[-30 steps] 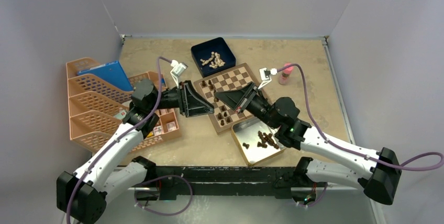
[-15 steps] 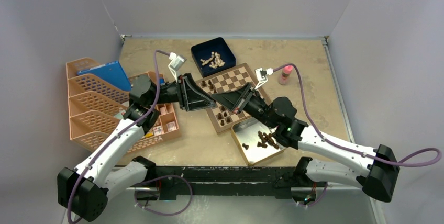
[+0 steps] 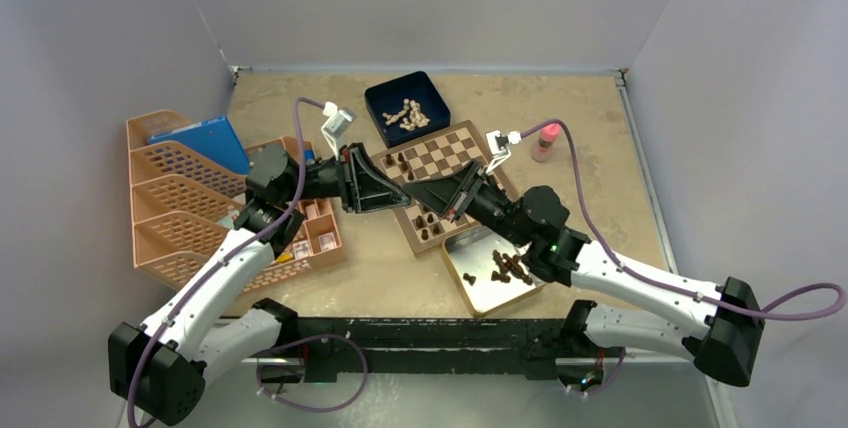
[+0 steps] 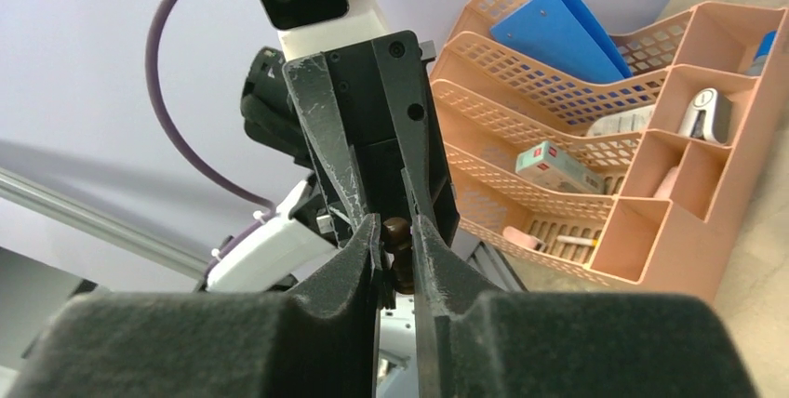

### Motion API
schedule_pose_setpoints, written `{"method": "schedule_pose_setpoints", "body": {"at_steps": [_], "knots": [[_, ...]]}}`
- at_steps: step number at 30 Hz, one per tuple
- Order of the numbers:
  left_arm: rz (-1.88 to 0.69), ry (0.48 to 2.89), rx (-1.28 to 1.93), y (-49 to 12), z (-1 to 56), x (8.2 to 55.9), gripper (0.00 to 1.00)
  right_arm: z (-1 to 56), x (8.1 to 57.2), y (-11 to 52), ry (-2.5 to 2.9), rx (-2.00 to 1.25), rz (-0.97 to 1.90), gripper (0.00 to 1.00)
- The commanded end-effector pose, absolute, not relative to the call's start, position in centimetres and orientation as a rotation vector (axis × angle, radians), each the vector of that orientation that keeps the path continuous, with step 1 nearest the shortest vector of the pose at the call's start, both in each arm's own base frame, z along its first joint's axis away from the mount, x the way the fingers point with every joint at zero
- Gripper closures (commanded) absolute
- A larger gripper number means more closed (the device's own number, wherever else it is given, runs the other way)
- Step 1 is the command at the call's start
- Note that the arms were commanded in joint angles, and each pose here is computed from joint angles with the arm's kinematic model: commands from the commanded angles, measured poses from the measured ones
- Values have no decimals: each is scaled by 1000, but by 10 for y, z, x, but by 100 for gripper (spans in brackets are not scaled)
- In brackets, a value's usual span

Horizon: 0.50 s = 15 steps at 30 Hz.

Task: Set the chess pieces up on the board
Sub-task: Place the chess piece on the chessboard.

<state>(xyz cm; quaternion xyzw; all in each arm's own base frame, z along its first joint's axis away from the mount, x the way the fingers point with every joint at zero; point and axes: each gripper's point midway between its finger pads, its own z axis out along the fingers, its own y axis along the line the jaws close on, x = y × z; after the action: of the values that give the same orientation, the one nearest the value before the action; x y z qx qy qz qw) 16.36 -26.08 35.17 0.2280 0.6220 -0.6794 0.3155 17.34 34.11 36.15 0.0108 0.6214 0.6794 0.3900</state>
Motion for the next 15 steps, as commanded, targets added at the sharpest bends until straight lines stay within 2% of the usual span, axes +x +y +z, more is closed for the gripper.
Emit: {"method": "schedule_pose_setpoints", "body": {"at_steps": [1, 5, 7, 15], "knots": [[-1681, 1564, 733, -255, 353, 155, 89, 389, 164, 329, 1486, -89, 1666, 78], [-1540, 1588, 799, -250, 338, 158, 91, 379, 154, 321, 1541, -198, 1579, 61], [-1435, 1642, 781, -246, 326, 166, 91, 376, 153, 317, 1572, -270, 1498, 56], [-1141, 1594, 892, -229, 304, 176, 90, 347, 155, 310, 1798, -455, 1236, 59]]}}
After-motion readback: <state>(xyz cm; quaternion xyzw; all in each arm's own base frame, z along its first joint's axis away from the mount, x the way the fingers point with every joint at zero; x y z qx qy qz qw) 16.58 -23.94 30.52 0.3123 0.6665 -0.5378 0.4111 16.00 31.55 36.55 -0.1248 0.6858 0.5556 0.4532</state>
